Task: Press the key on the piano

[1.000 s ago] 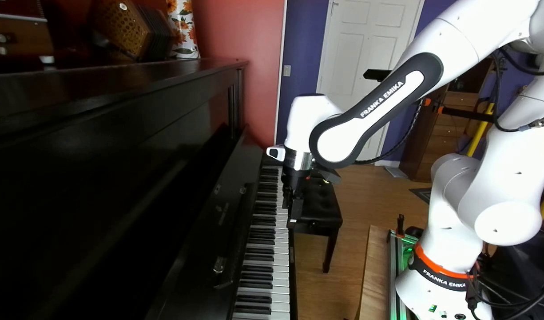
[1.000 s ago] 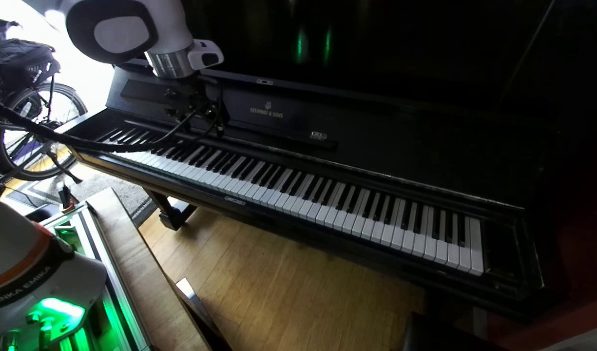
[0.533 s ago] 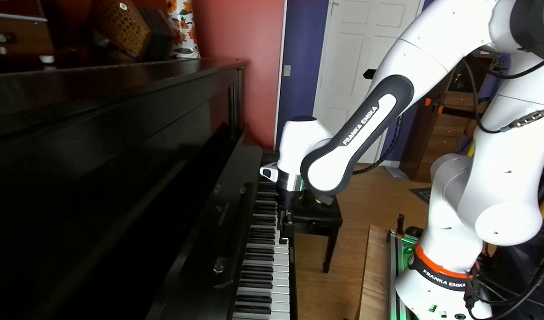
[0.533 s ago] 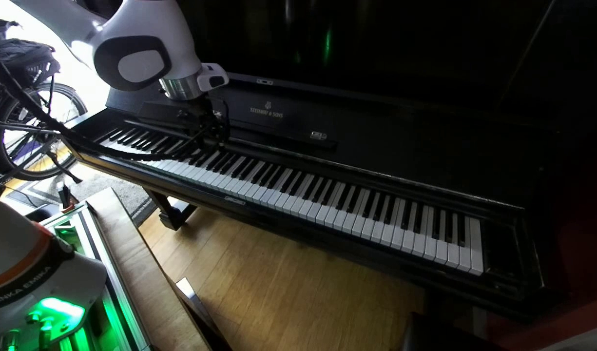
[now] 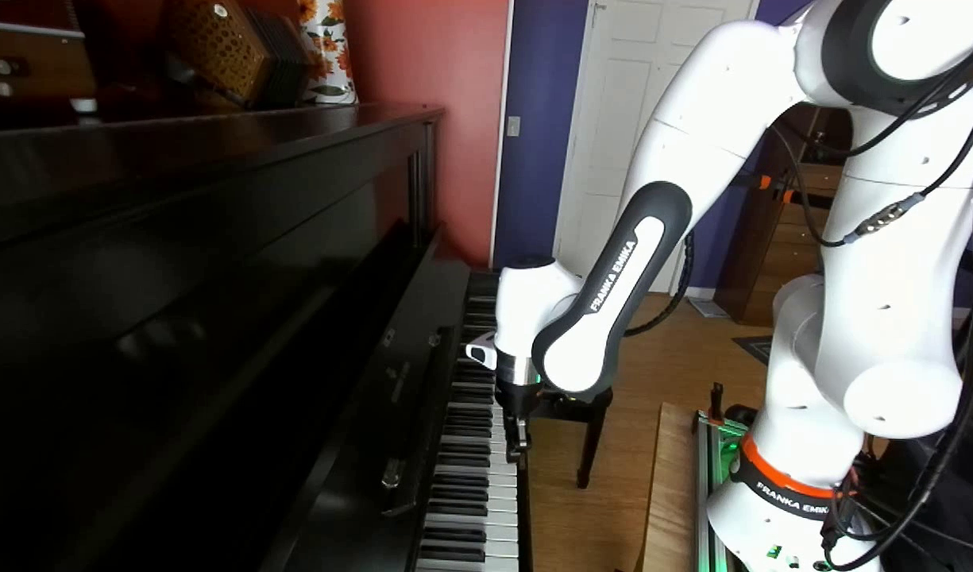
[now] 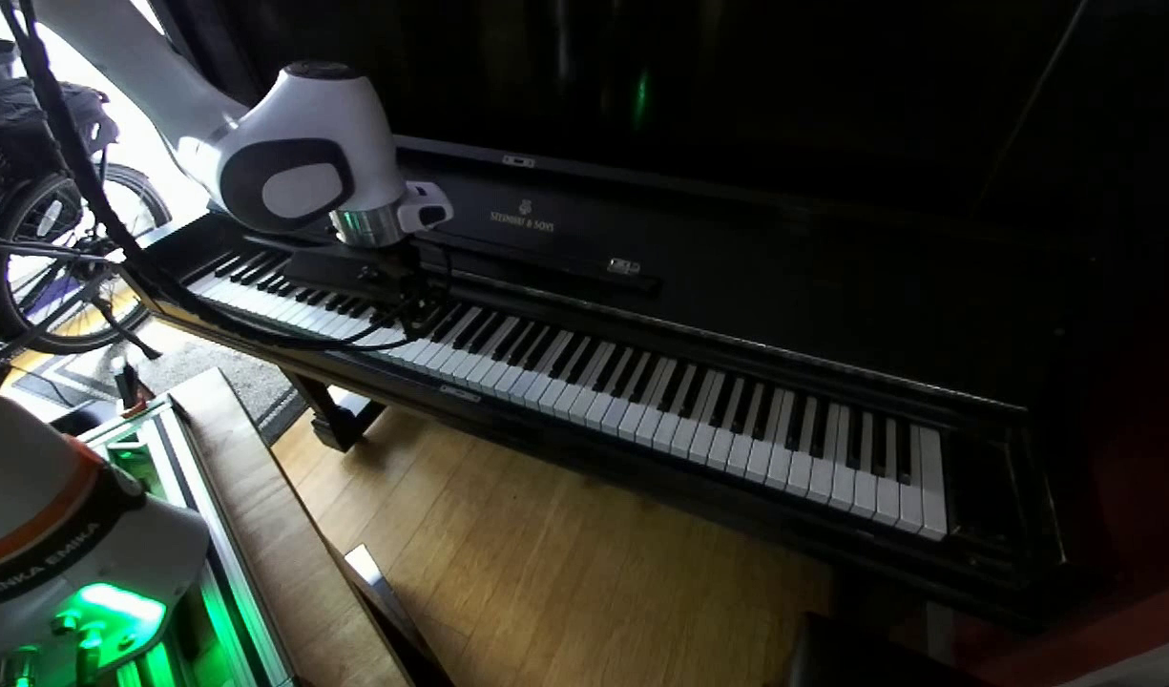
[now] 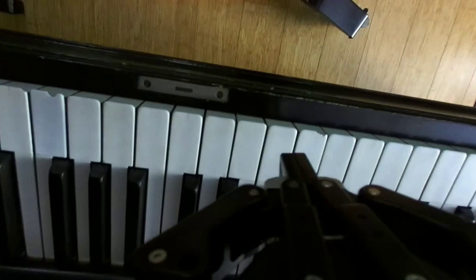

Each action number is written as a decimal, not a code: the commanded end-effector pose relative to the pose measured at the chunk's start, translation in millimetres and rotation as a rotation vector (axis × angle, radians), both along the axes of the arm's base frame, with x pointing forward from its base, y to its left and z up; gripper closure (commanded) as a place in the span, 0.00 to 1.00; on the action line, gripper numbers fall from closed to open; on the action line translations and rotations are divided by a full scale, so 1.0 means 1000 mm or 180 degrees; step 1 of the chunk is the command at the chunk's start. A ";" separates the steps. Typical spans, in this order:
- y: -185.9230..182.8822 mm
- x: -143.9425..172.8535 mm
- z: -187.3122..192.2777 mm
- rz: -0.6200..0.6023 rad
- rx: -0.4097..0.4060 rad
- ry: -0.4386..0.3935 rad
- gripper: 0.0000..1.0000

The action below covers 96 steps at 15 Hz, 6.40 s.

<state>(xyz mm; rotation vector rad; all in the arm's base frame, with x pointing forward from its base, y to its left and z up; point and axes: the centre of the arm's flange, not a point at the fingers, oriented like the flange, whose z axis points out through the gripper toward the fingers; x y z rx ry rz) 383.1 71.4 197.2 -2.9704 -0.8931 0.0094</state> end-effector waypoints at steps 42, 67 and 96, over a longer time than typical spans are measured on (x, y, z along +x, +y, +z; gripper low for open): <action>-0.021 0.016 -0.046 -0.0001 -0.0048 0.0125 1.00; -0.018 0.012 -0.070 -0.0065 -0.0043 0.0230 1.00; -0.018 0.010 -0.074 -0.0053 -0.0062 0.0262 1.00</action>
